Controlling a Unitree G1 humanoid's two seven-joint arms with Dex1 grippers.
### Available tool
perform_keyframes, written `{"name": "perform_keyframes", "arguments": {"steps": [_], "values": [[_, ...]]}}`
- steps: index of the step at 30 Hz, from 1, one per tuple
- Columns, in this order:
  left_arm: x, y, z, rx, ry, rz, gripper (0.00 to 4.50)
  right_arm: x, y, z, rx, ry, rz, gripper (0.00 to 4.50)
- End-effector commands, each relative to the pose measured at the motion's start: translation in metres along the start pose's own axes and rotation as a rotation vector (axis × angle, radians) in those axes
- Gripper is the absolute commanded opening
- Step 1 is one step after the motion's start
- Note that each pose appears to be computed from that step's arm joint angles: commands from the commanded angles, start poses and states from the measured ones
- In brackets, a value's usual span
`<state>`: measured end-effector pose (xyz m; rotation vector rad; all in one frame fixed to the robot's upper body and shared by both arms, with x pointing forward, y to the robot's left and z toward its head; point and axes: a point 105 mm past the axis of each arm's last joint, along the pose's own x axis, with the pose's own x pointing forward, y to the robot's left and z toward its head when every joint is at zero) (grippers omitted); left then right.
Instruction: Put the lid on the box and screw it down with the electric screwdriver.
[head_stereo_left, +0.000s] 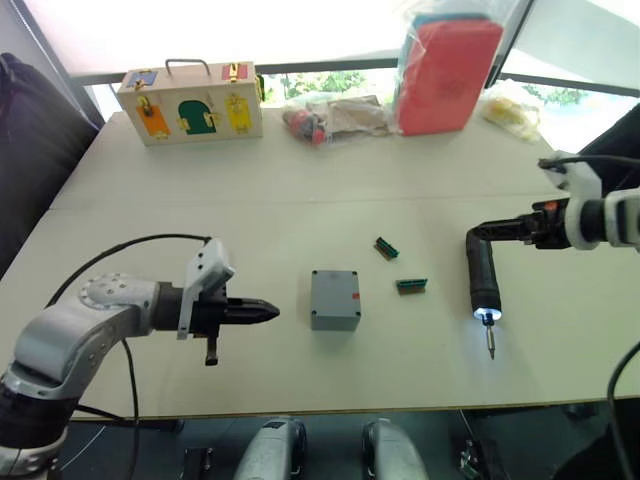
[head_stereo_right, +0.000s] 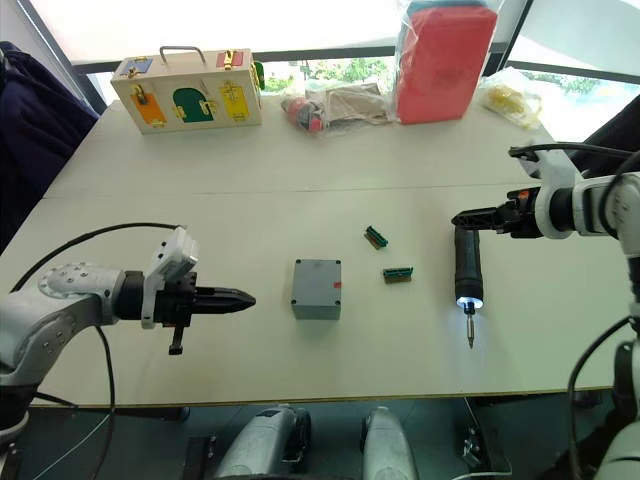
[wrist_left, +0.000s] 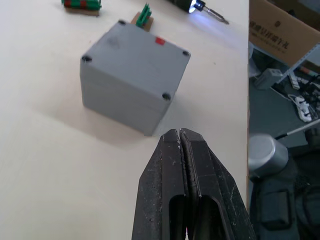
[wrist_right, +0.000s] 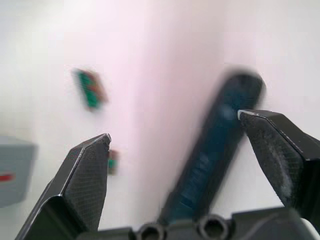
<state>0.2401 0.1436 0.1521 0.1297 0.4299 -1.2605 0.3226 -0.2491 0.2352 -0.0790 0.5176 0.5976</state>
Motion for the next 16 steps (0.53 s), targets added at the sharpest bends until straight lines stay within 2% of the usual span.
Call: {"name": "perform_keyframes", "arguments": {"steps": [1,4,9,11,16], "values": [[-0.009,-0.012,0.001,-0.012,-0.001,-0.014,0.0,-0.013,0.071,0.01,-0.208,-0.213,0.271,4.45],[-0.009,-0.025,-0.019,-0.09,0.04,-0.041,0.0,-0.012,0.125,-0.049,-0.218,-0.096,0.492,4.45],[-0.011,-0.042,-0.048,-0.19,0.105,-0.069,0.0,-0.017,0.161,-0.124,-0.177,0.133,0.658,4.45],[-0.012,-0.05,-0.055,-0.209,0.121,-0.081,0.0,-0.019,0.163,-0.135,-0.128,0.148,0.684,4.45],[-0.01,-0.058,-0.058,-0.244,0.099,-0.086,0.0,-0.014,0.157,-0.142,-0.13,0.152,0.686,4.45]]}}
